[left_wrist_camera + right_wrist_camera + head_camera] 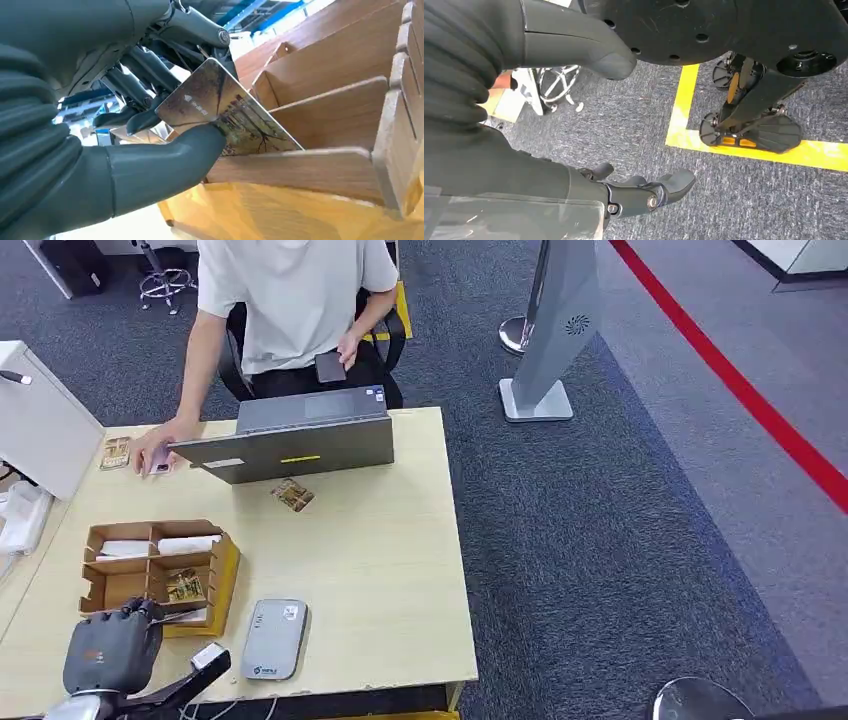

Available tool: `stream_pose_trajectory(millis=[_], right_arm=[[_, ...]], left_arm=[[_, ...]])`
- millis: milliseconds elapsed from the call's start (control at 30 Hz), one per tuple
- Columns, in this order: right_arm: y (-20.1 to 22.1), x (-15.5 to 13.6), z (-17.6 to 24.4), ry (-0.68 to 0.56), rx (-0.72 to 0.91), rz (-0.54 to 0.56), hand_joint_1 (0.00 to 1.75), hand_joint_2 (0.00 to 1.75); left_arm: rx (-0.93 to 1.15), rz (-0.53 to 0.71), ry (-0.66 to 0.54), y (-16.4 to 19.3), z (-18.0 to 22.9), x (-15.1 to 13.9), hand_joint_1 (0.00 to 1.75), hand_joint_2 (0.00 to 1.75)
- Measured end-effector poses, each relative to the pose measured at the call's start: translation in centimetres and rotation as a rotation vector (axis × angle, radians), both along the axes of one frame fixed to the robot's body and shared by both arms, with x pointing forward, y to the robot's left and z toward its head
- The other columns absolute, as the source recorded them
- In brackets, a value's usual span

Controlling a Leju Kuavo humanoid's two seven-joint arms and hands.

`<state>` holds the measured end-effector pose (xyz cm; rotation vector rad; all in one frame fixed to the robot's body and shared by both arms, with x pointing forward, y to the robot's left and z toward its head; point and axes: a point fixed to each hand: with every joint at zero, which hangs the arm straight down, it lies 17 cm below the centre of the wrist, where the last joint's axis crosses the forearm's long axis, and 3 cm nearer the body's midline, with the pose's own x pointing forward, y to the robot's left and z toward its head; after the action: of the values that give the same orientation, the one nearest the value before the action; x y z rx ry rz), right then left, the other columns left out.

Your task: Pass the card to the sensor for recognition and then transmit it.

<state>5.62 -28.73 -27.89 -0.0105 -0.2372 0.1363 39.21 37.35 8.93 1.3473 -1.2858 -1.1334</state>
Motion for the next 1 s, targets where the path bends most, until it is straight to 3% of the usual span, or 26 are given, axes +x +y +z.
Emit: stream_pose_trajectory(millis=[200, 267, 400, 467, 533, 1000], right_arm=[[0.0, 0.0, 0.0, -0.001, 0.0, -0.004, 0.0, 1.75], [0.0, 0.1, 0.0, -0.005, -0.001, -0.004, 0.0, 1.75], [0.2, 1.4, 0.1, -0.024, -0.004, 0.031, 0.0, 1.75], [0.3, 2.0, 0.2, -0.023, -0.006, 0.034, 0.0, 1.75], [0.6, 1.4, 0.1, -0.002, -0.002, 0.034, 0.0, 1.75], [0.8, -0.1, -0.1, 0.037, 0.004, 0.039, 0.0, 1.75]], left_arm=[[0.007, -0.004, -0.052, -0.1, 1.4, 0.4, 1.75, 1.75], [0.021, -0.015, -0.114, -0.5, 3.7, 1.5, 1.75, 1.75], [0.14, -0.052, -0.349, -3.0, 17.1, 9.6, 1.75, 1.75], [0.161, -0.052, -0.433, -3.6, 22.5, 11.8, 1.75, 1.75], [0.178, -0.047, -0.484, -3.7, 25.2, 12.6, 1.75, 1.75], [0.223, -0.037, -0.501, -2.8, 26.3, 13.9, 1.75, 1.75]])
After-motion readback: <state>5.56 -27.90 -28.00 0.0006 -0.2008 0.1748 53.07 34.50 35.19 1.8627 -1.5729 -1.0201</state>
